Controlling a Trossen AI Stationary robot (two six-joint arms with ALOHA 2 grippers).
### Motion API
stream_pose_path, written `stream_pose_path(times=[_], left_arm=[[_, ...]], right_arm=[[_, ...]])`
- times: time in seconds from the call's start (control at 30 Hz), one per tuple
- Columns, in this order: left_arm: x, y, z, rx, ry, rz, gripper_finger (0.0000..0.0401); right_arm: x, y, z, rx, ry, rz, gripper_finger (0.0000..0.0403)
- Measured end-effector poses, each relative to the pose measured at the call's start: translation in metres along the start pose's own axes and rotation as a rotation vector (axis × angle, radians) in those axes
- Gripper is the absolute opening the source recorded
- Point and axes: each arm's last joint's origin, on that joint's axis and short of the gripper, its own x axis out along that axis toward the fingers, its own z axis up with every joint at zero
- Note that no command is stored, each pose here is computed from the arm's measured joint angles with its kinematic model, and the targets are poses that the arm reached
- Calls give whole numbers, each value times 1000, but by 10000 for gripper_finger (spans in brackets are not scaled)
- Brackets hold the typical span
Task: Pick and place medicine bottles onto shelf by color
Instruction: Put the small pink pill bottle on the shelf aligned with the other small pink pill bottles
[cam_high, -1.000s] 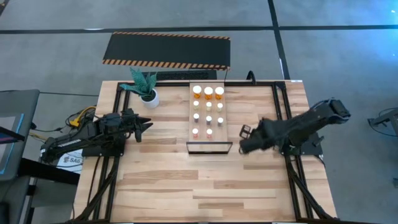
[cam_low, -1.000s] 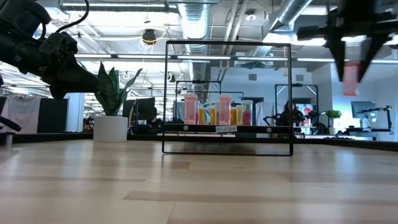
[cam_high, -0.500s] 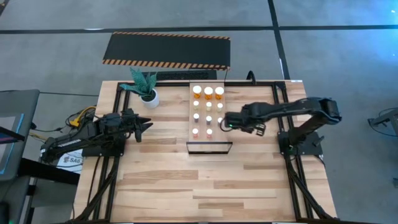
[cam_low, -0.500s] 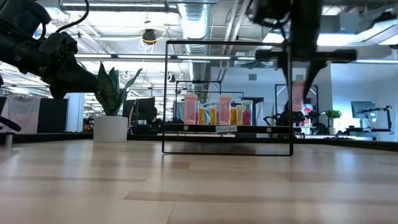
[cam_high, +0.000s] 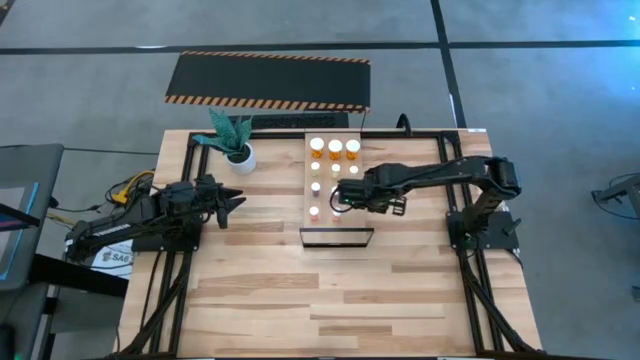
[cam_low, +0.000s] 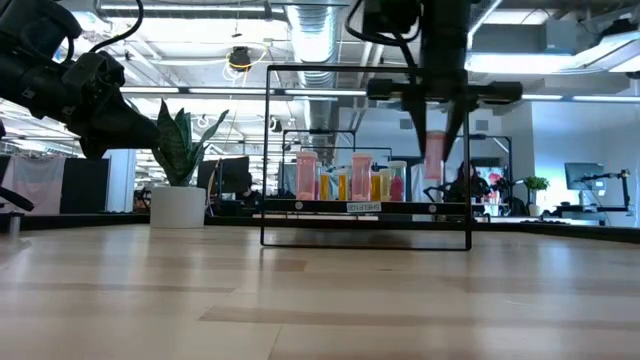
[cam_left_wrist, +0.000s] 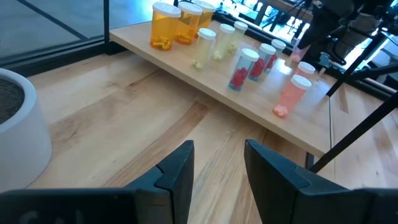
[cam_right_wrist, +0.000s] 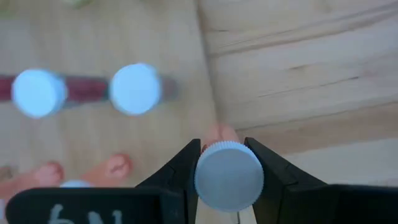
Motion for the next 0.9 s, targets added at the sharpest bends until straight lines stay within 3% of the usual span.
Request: stream_pose_path(times=[0.2, 0.43, 0.9], left_arm=[[0, 0, 0, 0, 0, 0, 128], [0, 0, 0, 0, 0, 0, 128], [0, 0, 0, 0, 0, 0, 128]], right_arm=[[1, 17, -9, -54, 11, 60, 123], [10, 32, -24, -109, 47, 40, 123], [15, 30, -40, -144, 65, 37, 123]])
